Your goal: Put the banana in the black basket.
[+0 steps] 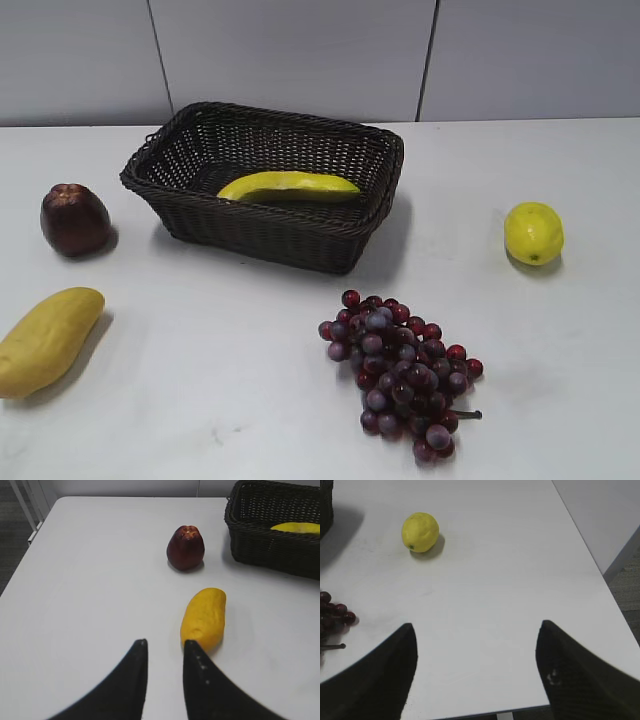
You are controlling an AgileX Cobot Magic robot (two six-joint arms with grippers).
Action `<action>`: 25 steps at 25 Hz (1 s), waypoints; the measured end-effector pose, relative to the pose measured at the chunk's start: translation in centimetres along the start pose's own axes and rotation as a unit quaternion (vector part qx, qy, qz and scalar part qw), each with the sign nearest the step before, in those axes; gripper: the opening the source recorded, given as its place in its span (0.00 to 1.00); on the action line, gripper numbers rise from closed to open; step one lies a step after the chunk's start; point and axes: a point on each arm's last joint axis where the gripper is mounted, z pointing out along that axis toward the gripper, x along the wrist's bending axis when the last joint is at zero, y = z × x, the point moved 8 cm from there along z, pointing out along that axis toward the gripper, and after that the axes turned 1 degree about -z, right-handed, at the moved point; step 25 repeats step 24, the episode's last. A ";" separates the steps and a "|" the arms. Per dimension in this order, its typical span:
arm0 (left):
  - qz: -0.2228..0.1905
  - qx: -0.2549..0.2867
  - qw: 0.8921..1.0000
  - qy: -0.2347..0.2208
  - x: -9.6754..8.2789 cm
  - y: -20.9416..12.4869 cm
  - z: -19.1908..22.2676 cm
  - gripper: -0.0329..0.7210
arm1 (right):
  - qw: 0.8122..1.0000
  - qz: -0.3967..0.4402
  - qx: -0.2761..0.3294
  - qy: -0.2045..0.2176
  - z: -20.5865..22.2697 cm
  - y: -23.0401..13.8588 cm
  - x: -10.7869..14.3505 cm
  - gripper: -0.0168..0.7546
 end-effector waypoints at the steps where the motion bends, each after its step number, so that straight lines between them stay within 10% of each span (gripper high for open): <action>1: 0.000 0.000 1.000 0.000 0.0 0.0 0.0 0.36 | 1.000 0.000 0.000 0.000 0.0 0.0 0.0 0.79; 25: 0.000 0.000 1.000 0.000 0.0 0.0 0.0 0.36 | 1.000 0.000 -0.001 -0.001 0.0 0.0 0.0 0.79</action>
